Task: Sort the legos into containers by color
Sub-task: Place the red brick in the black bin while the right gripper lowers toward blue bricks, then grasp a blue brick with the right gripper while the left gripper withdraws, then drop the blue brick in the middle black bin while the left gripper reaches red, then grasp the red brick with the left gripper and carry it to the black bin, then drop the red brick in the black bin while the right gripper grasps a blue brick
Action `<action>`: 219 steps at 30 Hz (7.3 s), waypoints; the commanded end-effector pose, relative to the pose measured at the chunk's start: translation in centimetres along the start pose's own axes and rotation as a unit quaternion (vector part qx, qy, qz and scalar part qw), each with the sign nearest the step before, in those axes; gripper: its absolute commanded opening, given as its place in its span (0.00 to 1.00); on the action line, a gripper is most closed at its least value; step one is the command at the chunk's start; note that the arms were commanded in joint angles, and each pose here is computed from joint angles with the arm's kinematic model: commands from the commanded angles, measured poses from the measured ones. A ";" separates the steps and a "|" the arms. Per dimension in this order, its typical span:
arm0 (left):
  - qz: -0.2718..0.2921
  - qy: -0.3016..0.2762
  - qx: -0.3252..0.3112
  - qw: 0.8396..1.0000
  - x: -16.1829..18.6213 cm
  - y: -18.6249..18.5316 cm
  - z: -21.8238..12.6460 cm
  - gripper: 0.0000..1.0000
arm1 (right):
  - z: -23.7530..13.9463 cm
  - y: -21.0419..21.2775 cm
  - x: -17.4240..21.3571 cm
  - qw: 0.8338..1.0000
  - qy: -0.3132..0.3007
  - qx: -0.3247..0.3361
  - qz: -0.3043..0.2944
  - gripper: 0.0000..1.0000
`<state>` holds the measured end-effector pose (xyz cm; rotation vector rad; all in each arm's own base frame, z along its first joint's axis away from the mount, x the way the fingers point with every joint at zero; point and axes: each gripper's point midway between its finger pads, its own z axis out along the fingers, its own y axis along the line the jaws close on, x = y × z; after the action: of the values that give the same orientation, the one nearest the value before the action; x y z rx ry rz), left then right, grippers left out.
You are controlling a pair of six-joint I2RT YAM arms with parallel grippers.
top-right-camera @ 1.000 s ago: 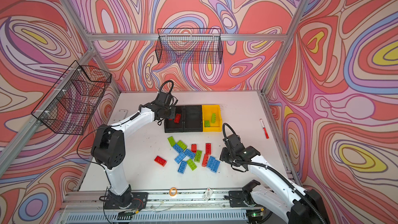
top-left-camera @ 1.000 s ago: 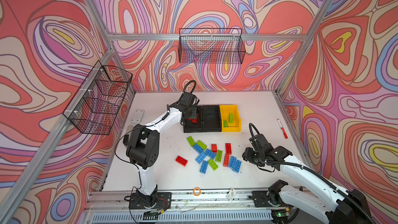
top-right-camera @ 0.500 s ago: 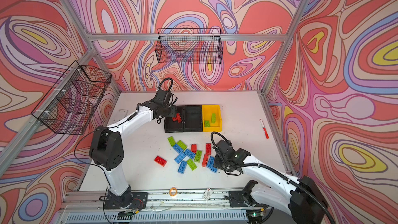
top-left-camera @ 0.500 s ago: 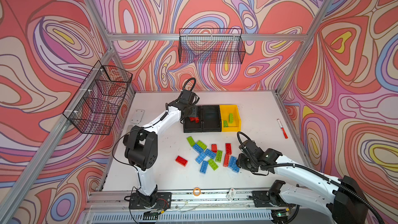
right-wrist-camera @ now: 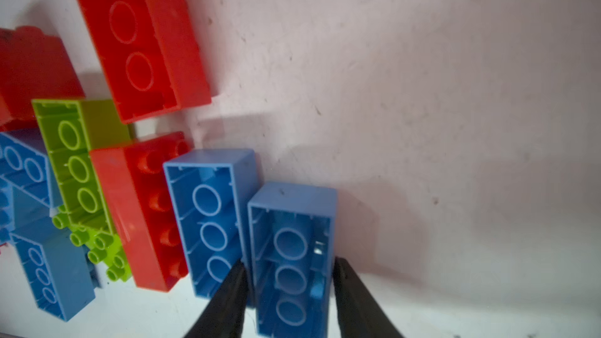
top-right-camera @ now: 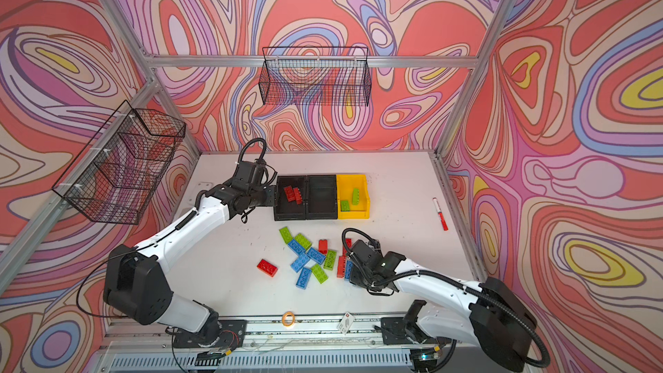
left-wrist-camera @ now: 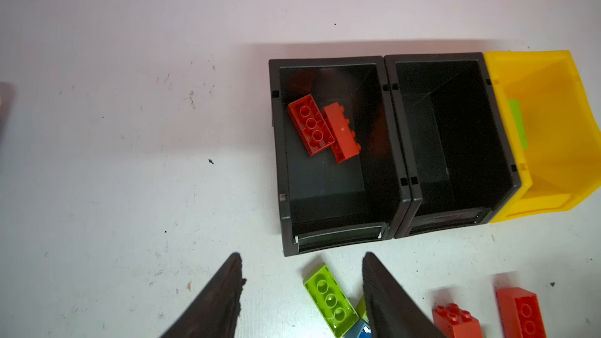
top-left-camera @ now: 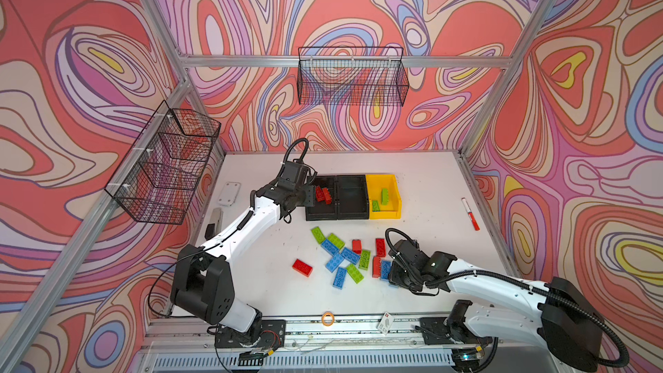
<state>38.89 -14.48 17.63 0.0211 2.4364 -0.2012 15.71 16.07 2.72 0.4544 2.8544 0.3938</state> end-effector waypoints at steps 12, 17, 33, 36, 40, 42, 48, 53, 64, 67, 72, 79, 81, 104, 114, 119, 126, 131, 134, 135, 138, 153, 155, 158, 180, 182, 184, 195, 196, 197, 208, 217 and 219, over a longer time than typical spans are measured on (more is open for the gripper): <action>-0.018 0.002 0.008 1.000 0.4 0.1 -0.5 0.60 | -1.5 -2.6 -0.5 0.997 -0.050 -0.005 0.058 0.43; -0.019 0.005 0.005 1.000 0.8 0.4 -0.6 0.60 | -1.6 -3.4 -0.2 0.997 -0.049 0.008 0.055 0.52; -0.017 0.002 0.000 1.000 0.9 0.7 -1.0 0.60 | -1.2 -3.7 -0.5 0.997 -0.056 0.024 0.041 0.44; -0.018 0.002 -0.001 1.000 1.1 0.8 -1.0 0.60 | -1.3 -3.6 -0.6 0.997 -0.058 0.022 0.041 0.40; -0.017 0.003 -0.002 1.000 1.2 0.8 -0.9 0.60 | -1.8 -3.3 -1.0 0.997 -0.067 0.015 0.043 0.34; -0.017 0.004 -0.001 1.000 1.2 0.8 -0.9 0.60 | -2.1 -3.1 -1.3 0.996 -0.073 0.011 0.043 0.30; -0.017 0.003 0.002 1.000 1.1 0.7 -0.8 0.60 | -3.3 -2.2 -2.1 0.996 -0.086 0.006 0.035 0.23; -0.014 0.010 0.001 1.000 1.6 0.8 -0.9 0.59 | -5.1 -0.3 -3.7 0.994 -0.106 0.008 0.006 0.18; -0.001 0.018 -0.010 1.000 3.2 1.7 -1.6 0.60 | -3.6 -1.7 -2.6 0.996 -0.077 0.046 -0.013 0.48; -0.001 0.020 -0.008 1.000 3.2 1.6 -1.4 0.60 | -2.9 -1.9 -2.1 0.997 -0.063 0.051 -0.018 0.49; -0.002 0.020 -0.006 1.000 3.0 1.4 -1.4 0.59 | -1.9 -2.2 -1.9 0.996 -0.055 0.064 -0.025 0.50; -0.001 0.027 -0.010 1.000 3.5 1.6 -1.2 0.60 | -0.4 -2.7 -1.4 0.997 -0.047 0.065 -0.022 0.50; -0.003 0.029 -0.009 1.000 3.6 1.7 -1.2 0.59 | -0.2 -2.7 -1.3 0.997 -0.046 0.066 -0.022 0.47; -0.075 0.061 -0.004 0.995 9.0 3.1 -3.7 0.60 | -7.2 9.4 -14.3 0.981 -0.147 0.003 -0.125 0.25; -0.228 0.069 0.014 0.971 14.9 3.2 -6.5 0.64 | -4.0 18.7 -23.5 0.963 -0.182 -0.061 -0.189 0.25; -0.274 0.086 0.010 0.958 17.7 3.1 -6.5 0.65 | -0.7 21.5 -25.1 0.961 -0.170 -0.074 -0.206 0.26; -0.308 0.111 0.000 0.945 20.9 3.2 -5.8 0.67 | 2.0 22.9 -26.8 0.960 -0.161 -0.079 -0.213 0.50; -0.316 0.128 -0.010 0.940 22.7 3.5 -5.0 0.68 | 1.3 23.5 -27.3 0.958 -0.169 -0.088 -0.214 0.60; -0.317 0.132 -0.012 0.939 23.1 3.5 -4.6 0.68 | -0.1 23.2 -27.4 0.956 -0.179 -0.087 -0.216 0.61; -0.316 0.135 -0.013 0.939 23.2 3.4 -4.5 0.68 | -0.8 22.9 -27.3 0.954 -0.183 -0.086 -0.220 0.61; -0.315 0.142 -0.013 0.938 23.6 3.2 -4.1 0.68 | -2.4 21.5 -26.5 0.950 -0.192 -0.074 -0.235 0.60; -0.310 0.169 -0.006 0.936 24.7 1.4 -1.3 0.68 | -6.0 12.7 -18.7 0.956 -0.146 -0.041 -0.251 0.57; -0.309 0.173 -0.011 0.935 25.1 1.6 -0.8 0.67 | -6.2 11.7 -17.8 0.956 -0.138 -0.034 -0.255 0.57; -0.305 0.175 -0.009 0.936 25.1 1.3 -0.3 0.63 | -6.3 10.9 -17.0 0.957 -0.129 -0.033 -0.258 0.56; -0.188 0.122 -0.007 0.974 18.3 0.1 -2.0 0.27 | -4.8 13.9 -5.2 0.905 -0.034 -0.066 -0.419 0.57; -0.156 0.109 -0.019 0.982 16.3 0.4 -2.8 0.27 | -4.3 14.3 -4.0 0.897 -0.026 -0.064 -0.437 0.57; -0.134 0.089 -0.015 0.987 13.8 0.4 -3.6 0.27 | -3.8 14.7 -3.0 0.890 -0.023 -0.066 -0.450 0.58; -0.056 0.053 0.023 0.997 2.4 -1.5 -0.3 0.28 | -0.7 14.4 -0.7 0.877 -0.008 -0.019 -0.479 0.60; -0.051 0.055 0.026 0.997 1.6 -1.9 0.5 0.28 | -0.6 14.5 -0.6 0.877 -0.010 -0.018 -0.480 0.60; -0.044 0.055 0.029 0.997 0.9 -2.3 1.1 0.28 | -0.5 14.5 -0.6 0.877 -0.011 -0.017 -0.479 0.60; -0.008 0.077 0.023 0.997 -2.7 -3.9 8.1 0.34 | 1.4 14.3 -0.6 0.894 -0.031 -0.020 -0.447 0.58; -0.018 0.066 0.006 0.998 -4.4 -2.5 7.8 0.69 | 1.4 14.3 -1.0 0.894 -0.038 -0.011 -0.447 0.58; -0.023 0.054 0.003 0.998 -5.1 -2.0 6.6 0.69 | 1.6 14.3 -1.0 0.893 -0.035 -0.008 -0.449 0.58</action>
<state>47.12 -18.53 13.36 -0.0145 2.5813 -0.2590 20.58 28.90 5.98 -0.8344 2.6182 0.2218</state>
